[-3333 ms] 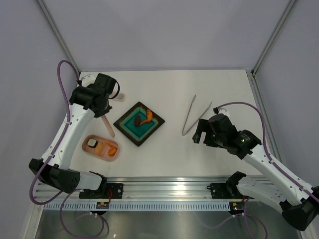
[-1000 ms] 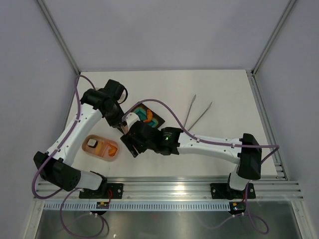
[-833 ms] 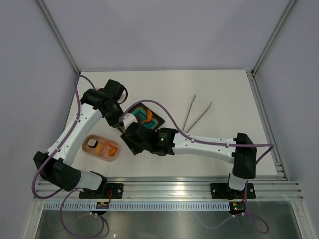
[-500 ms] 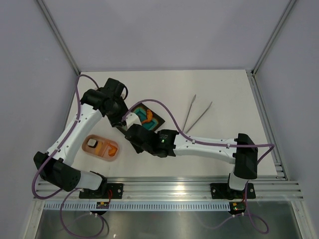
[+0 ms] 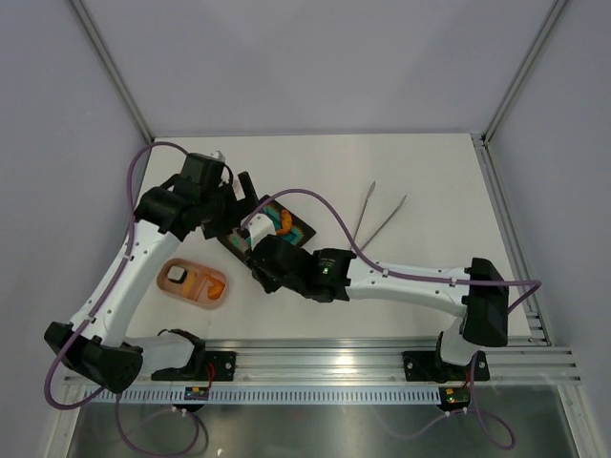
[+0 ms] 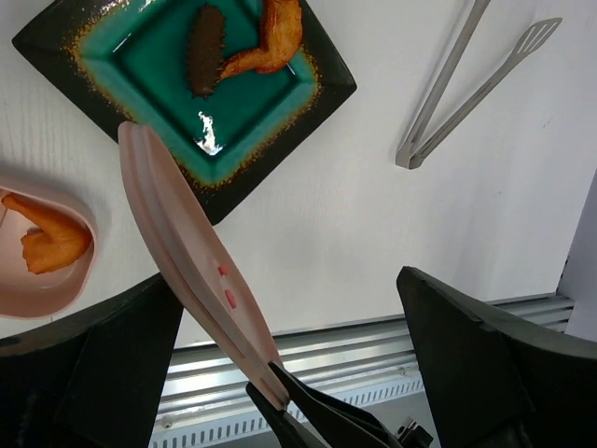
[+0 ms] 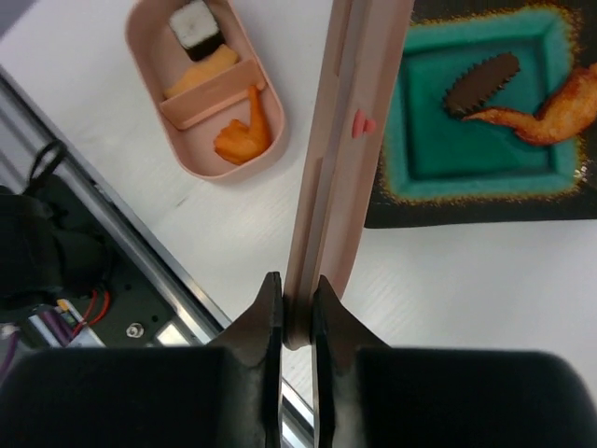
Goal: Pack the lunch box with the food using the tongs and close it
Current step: Pick up the box lid from the center of the board.
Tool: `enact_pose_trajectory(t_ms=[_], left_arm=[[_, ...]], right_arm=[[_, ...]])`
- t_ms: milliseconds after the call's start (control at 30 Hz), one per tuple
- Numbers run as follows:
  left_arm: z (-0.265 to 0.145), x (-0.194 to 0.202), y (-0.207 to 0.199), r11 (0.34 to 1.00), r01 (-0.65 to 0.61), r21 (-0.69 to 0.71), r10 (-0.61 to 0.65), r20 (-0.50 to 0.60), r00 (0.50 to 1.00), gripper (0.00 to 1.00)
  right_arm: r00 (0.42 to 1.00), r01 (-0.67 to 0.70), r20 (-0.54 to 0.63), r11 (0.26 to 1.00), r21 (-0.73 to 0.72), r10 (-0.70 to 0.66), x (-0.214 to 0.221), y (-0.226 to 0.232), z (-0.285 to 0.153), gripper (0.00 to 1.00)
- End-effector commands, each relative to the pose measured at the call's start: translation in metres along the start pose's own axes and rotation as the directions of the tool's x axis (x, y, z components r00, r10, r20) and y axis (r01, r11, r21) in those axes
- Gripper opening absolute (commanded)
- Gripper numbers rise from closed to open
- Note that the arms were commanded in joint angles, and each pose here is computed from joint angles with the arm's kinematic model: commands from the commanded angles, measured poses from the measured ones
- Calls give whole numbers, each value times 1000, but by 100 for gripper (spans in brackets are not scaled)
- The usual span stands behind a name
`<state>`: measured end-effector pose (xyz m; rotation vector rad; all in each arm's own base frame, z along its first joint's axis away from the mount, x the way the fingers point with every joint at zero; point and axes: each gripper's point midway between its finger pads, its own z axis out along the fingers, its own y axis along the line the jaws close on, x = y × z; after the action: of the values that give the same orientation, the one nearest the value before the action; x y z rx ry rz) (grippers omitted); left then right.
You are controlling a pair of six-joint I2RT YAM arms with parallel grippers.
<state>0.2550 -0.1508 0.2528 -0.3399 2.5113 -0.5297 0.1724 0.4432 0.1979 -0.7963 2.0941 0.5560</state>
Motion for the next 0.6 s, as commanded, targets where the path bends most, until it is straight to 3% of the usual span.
enact_pose_trajectory(t_ms=[0,167,333,567], left_arm=[[-36,-18,-14,993,-74,92,62,130,990,99],[-33,-17,3,995,-80,60,66,204,977,99],[-44,-20,4,989,-75,129,30,318,948,99],[-45,-7,-1,970,-181,164,132,273,953,99]], right_arm=[[990,-141,-23,990,19,142,3,-39,-9,0],[954,-295,19,952,-84,298,-16,-60,-27,0],[950,-309,8,946,-95,311,-12,-61,-29,0],[921,-382,14,909,-170,389,-23,-60,-39,0]])
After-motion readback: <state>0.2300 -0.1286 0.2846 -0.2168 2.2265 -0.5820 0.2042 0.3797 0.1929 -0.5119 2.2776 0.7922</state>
